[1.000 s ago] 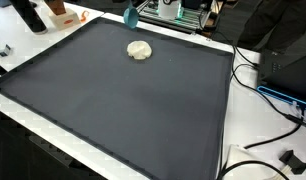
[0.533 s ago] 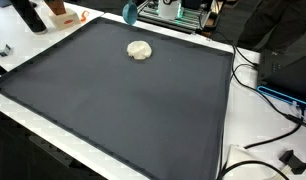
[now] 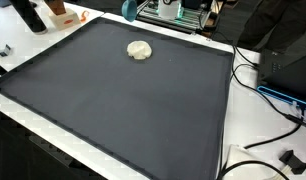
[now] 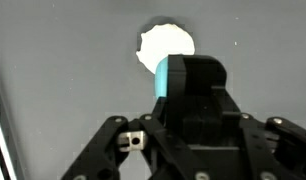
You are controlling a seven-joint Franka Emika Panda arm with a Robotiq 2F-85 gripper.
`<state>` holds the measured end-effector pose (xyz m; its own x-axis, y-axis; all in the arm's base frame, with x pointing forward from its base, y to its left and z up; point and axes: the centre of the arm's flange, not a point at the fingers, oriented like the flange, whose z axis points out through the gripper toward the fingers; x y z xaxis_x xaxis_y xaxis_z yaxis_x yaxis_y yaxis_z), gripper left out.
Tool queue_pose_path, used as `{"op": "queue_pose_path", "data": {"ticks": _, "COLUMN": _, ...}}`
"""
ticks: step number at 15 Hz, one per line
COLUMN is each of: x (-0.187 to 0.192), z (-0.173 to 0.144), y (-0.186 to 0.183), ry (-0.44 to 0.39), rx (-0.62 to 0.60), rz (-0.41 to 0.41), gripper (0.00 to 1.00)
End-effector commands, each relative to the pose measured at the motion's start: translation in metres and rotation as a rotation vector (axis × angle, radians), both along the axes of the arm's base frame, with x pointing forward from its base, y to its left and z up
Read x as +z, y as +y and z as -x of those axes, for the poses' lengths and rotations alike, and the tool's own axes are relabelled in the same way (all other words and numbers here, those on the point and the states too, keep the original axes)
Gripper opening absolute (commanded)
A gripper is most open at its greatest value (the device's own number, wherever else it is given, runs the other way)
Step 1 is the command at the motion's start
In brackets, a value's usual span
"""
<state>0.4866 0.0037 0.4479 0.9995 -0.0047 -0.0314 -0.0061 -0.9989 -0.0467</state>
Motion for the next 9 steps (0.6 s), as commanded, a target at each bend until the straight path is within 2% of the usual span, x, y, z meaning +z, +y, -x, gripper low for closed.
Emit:
{"op": "queue_pose_path", "data": {"ticks": 1, "x": -0.013, "z": -0.009, "y": -0.005, "ry": -0.016, "rx": -0.078, "rz": 0.09, "gripper": 0.25}}
{"op": "queue_pose_path", "data": {"ticks": 5, "x": -0.048, "z": -0.03, "y": -0.006, "ry": -0.093, "rx": -0.194, "rz": 0.268, "gripper": 0.25}}
{"op": "queue_pose_path", "data": {"ticks": 9, "x": -0.086, "z": -0.041, "y": -0.002, "ry": -0.124, "rx": -0.303, "rz": 0.459, "gripper": 0.25}}
